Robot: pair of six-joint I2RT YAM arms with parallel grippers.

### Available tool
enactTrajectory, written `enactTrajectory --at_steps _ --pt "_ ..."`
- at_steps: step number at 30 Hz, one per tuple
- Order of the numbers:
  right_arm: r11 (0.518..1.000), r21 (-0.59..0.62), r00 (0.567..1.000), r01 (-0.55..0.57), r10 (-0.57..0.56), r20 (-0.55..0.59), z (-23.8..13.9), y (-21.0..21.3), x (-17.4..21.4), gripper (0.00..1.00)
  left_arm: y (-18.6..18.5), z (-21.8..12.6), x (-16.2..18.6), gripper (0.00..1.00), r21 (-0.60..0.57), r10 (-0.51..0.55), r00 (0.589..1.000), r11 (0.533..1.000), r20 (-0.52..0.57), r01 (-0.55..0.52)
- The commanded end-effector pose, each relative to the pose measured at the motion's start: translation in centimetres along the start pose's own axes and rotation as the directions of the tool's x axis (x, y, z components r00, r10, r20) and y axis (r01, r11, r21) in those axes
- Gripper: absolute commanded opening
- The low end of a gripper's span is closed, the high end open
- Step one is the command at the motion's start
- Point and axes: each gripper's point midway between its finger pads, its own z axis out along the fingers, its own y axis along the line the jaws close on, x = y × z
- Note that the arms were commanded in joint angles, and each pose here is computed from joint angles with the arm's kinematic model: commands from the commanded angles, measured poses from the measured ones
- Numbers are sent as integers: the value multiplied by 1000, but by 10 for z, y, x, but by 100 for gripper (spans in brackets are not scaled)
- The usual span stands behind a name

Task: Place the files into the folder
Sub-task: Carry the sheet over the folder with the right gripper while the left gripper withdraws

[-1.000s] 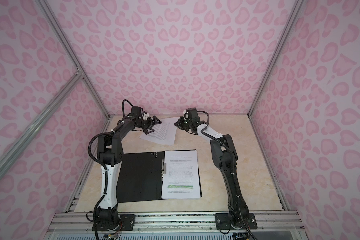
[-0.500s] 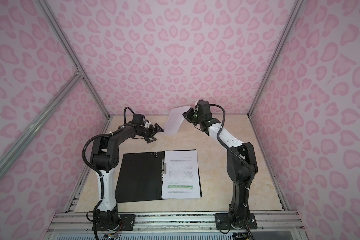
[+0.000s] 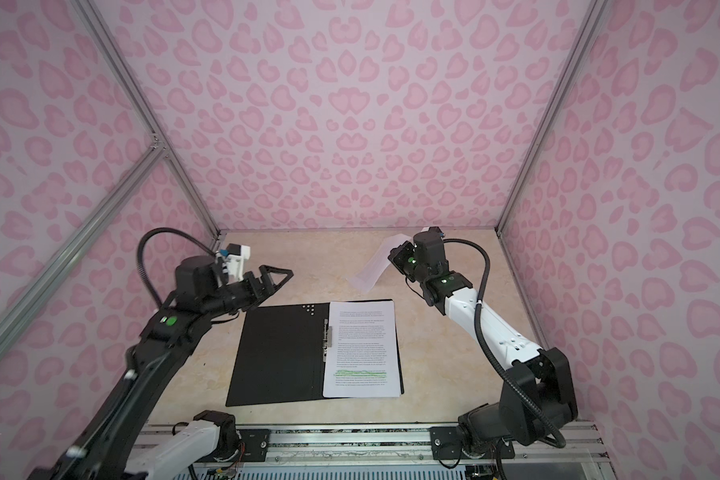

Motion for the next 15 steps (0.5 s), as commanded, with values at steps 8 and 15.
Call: enactTrajectory --at_steps 8,15 --pt "981 192 997 -6 -8 72 -47 -82 70 0 49 -37 71 98 -147 38 997 988 -67 -48" --pt "974 226 990 -28 -5 143 -82 -110 100 0 82 -31 92 98 -202 88 989 973 -117 -111"
